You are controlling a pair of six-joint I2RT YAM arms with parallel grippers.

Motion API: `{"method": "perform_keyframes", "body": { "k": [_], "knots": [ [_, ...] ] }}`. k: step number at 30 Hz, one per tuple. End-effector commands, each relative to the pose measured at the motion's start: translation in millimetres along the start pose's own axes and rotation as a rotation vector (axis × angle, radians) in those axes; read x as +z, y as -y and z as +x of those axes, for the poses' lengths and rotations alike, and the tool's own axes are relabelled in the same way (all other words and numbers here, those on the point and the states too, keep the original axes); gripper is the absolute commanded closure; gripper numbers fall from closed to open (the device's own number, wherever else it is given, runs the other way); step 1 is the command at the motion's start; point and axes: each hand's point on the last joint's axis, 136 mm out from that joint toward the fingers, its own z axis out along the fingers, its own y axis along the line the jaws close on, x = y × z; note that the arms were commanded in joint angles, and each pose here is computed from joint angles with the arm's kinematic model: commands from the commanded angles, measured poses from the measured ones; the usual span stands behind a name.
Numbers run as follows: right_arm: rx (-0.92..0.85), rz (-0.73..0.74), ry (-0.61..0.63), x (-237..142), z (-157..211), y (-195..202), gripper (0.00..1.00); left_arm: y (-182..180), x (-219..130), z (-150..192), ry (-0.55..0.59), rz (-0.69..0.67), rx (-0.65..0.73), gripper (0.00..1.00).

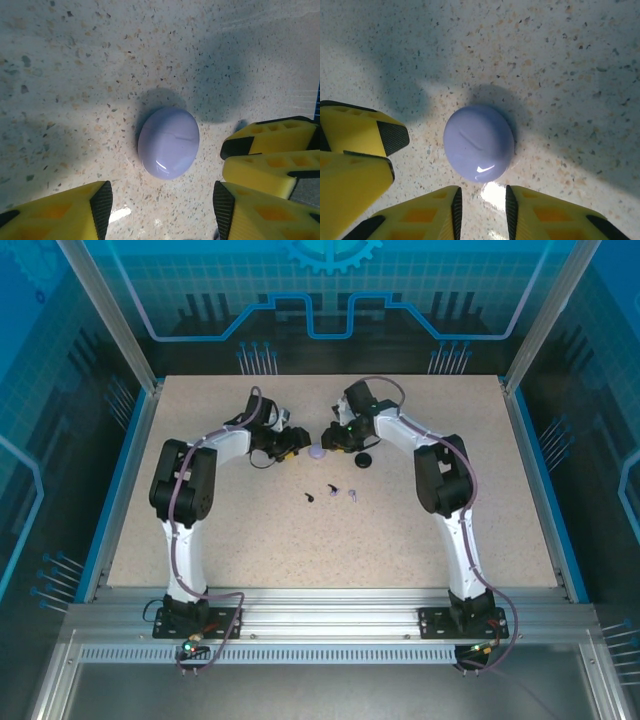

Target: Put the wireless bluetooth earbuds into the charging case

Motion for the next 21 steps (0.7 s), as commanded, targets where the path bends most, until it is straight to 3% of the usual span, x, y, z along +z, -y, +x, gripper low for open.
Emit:
{"method": "perform_keyframes", "body": {
  "k": [1, 21],
  "knots": [
    [0.05, -0.01, -0.063, 12, 12, 1, 0.69, 3, 7, 6, -0.045, 0.015, -0.036, 0.42],
    [0.06, -0.062, -0.056, 11, 10, -2, 0.69, -4, 20, 2, -0.059, -0.001, -0.052, 0.45]
  ]
}}
